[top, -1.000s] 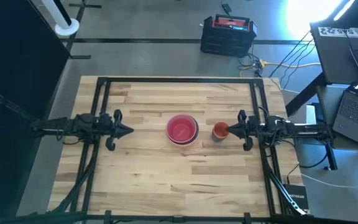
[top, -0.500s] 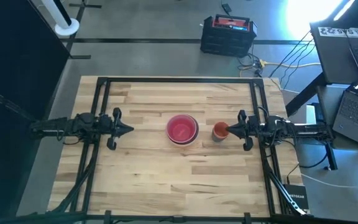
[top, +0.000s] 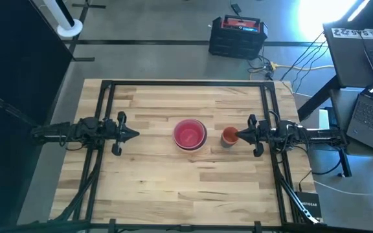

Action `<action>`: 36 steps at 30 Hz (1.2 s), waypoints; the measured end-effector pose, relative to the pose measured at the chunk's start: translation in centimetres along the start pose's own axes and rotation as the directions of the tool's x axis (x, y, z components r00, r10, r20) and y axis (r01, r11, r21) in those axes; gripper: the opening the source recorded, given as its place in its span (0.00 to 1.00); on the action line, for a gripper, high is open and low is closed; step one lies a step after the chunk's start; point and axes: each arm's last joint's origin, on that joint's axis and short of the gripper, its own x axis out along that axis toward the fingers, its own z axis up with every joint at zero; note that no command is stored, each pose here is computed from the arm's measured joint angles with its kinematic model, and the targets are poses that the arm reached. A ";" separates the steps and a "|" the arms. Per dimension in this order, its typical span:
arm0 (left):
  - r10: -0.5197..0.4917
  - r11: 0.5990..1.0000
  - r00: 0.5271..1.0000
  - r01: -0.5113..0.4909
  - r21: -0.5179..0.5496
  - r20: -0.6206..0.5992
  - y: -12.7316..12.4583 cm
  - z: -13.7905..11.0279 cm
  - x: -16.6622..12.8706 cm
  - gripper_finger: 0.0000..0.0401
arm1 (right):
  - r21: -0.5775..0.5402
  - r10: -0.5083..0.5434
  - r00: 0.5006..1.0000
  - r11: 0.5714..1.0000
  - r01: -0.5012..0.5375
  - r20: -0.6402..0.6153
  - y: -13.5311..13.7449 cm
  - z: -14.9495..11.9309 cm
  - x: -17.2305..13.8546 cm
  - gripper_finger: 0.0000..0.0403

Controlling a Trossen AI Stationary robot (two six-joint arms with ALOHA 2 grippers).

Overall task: Nest bowls inside each other
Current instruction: Return to Home Position

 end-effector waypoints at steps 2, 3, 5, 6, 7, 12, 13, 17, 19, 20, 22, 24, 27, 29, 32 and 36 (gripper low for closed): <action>0.000 1.000 1.000 0.000 0.000 0.000 0.0 0.0 0.0 0.00 | 0.000 0.000 1.000 1.000 0.000 0.000 0.0 0.0 0.0 0.00; 0.000 1.000 1.000 0.000 0.000 0.000 0.0 0.0 0.0 0.00 | 0.000 0.000 1.000 1.000 0.000 0.000 0.0 0.0 0.0 0.00; 0.000 1.000 1.000 0.000 0.000 0.000 0.0 0.0 0.0 0.00 | 0.000 0.000 1.000 1.000 0.000 0.000 0.0 0.0 0.0 0.00; 0.000 1.000 1.000 0.000 0.000 -0.001 0.0 0.0 0.0 0.00 | 0.000 0.000 1.000 1.000 0.000 0.000 0.0 0.0 0.0 0.00; 0.000 1.000 1.000 0.000 0.000 -0.001 0.0 0.0 0.0 0.00 | 0.000 0.000 1.000 1.000 0.000 0.000 0.0 0.0 0.0 0.00; 0.000 1.000 1.000 0.000 0.000 -0.001 0.0 0.0 0.0 0.00 | -0.111 0.005 1.000 0.994 -0.005 -0.001 0.0 0.0 0.0 0.00; 0.000 1.000 1.000 0.000 0.000 -0.001 0.0 0.0 0.0 0.00 | -0.150 0.015 1.000 0.989 -0.015 -0.004 0.0 0.0 0.0 0.00; 0.000 1.000 1.000 0.000 0.000 -0.001 0.0 0.0 0.0 0.00 | -0.209 0.021 1.000 0.978 -0.021 -0.006 0.1 0.0 0.0 0.00; 0.000 1.000 1.000 0.000 0.000 -0.001 0.0 0.0 0.0 0.00 | -0.216 0.020 1.000 0.976 -0.021 -0.006 0.1 0.0 0.0 0.00; 0.000 1.000 1.000 0.000 0.000 -0.001 0.0 0.0 0.0 0.00 | -0.219 0.020 1.000 0.975 -0.021 -0.006 0.1 0.0 0.0 0.00; 0.000 1.000 1.000 0.000 0.000 -0.001 0.0 0.0 0.0 0.00 | -0.226 0.019 1.000 0.974 -0.020 -0.006 0.1 0.0 0.0 0.00; 0.000 1.000 1.000 0.000 0.000 -0.001 0.0 0.0 0.0 0.00 | -0.233 0.019 1.000 0.972 -0.020 -0.005 0.1 0.0 0.0 0.00; 0.000 1.000 1.000 0.000 0.000 -0.001 0.0 0.0 0.0 0.00 | -0.243 0.018 1.000 0.970 -0.019 -0.005 0.1 0.0 0.0 0.00; 0.000 1.000 1.000 0.000 0.000 -0.001 0.0 0.0 0.0 0.00 | -0.246 0.018 1.000 0.969 -0.019 -0.005 0.1 0.0 0.0 0.00; 0.000 1.000 1.000 0.000 0.000 -0.001 0.0 0.0 0.0 0.00 | -0.245 0.018 1.000 0.969 -0.018 -0.005 0.1 0.0 0.0 0.00; 0.000 1.000 1.000 0.000 0.000 -0.001 0.0 0.0 0.0 0.00 | -0.244 0.018 1.000 0.970 -0.018 -0.005 0.1 0.0 0.0 0.00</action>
